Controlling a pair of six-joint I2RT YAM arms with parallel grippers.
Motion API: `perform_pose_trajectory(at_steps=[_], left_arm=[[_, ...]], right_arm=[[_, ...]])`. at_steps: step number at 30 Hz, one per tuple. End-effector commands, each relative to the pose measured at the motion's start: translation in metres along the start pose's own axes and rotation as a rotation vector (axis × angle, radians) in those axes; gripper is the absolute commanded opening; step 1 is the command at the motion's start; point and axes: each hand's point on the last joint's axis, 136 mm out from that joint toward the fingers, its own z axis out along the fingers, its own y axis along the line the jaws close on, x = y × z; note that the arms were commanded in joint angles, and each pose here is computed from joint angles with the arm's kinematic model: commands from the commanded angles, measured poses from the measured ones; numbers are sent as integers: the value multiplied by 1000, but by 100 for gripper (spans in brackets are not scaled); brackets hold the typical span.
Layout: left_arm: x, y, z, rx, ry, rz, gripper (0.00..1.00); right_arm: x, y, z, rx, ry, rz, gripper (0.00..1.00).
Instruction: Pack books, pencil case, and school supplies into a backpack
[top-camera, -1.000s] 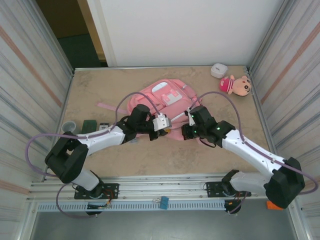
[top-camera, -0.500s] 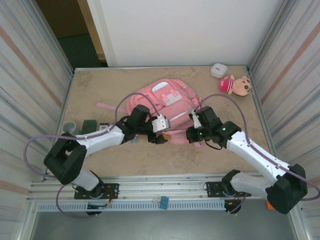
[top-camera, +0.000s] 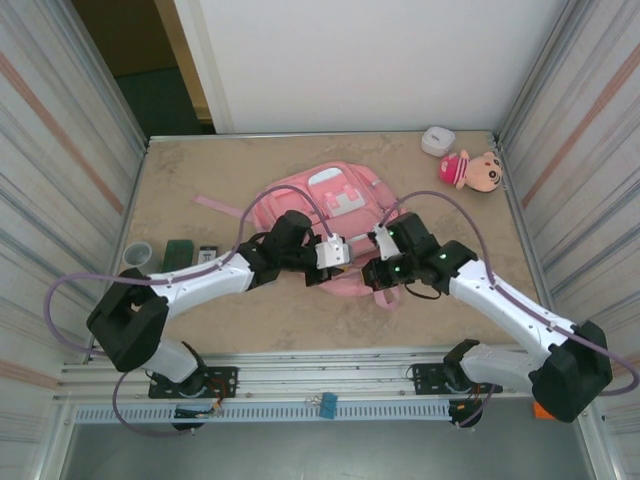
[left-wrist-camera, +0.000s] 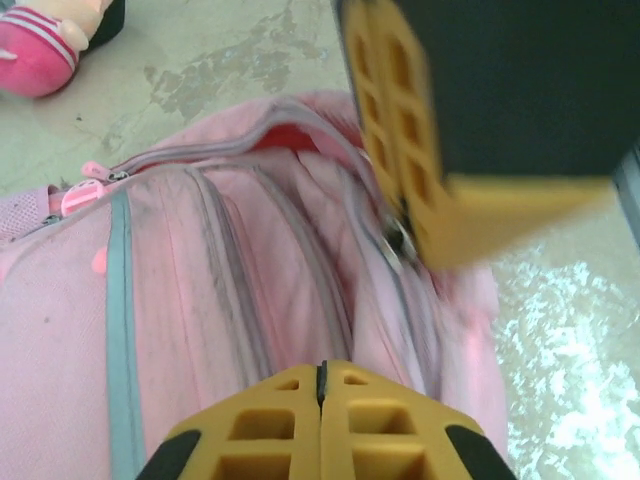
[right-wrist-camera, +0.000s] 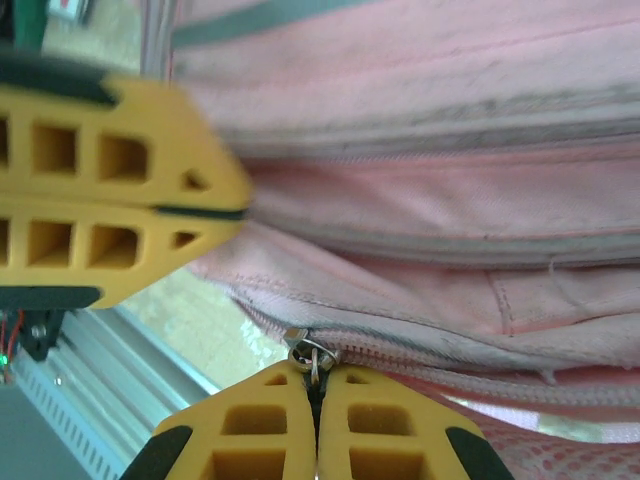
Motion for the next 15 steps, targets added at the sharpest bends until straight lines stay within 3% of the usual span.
perform_pose_trajectory(at_steps=[1,8,9,12,15], left_arm=[[25,-4,-19,-8,81,22,0],[39,-17,-42,9,176,44,0],[34,-18,-43,9,158,41,7],[17,-20,-38,2,109,30,50],[-1,-20,-25,-16,77,31,67]], right_arm=[[-10,-21,-17,25,-84,73,0],[-6,-47,-14,39,-37,124,0],[-7,-39,-12,2,-32,117,0],[-10,-16,-9,-65,-29,61,0],[-8,5,-6,-108,-9,4,0]])
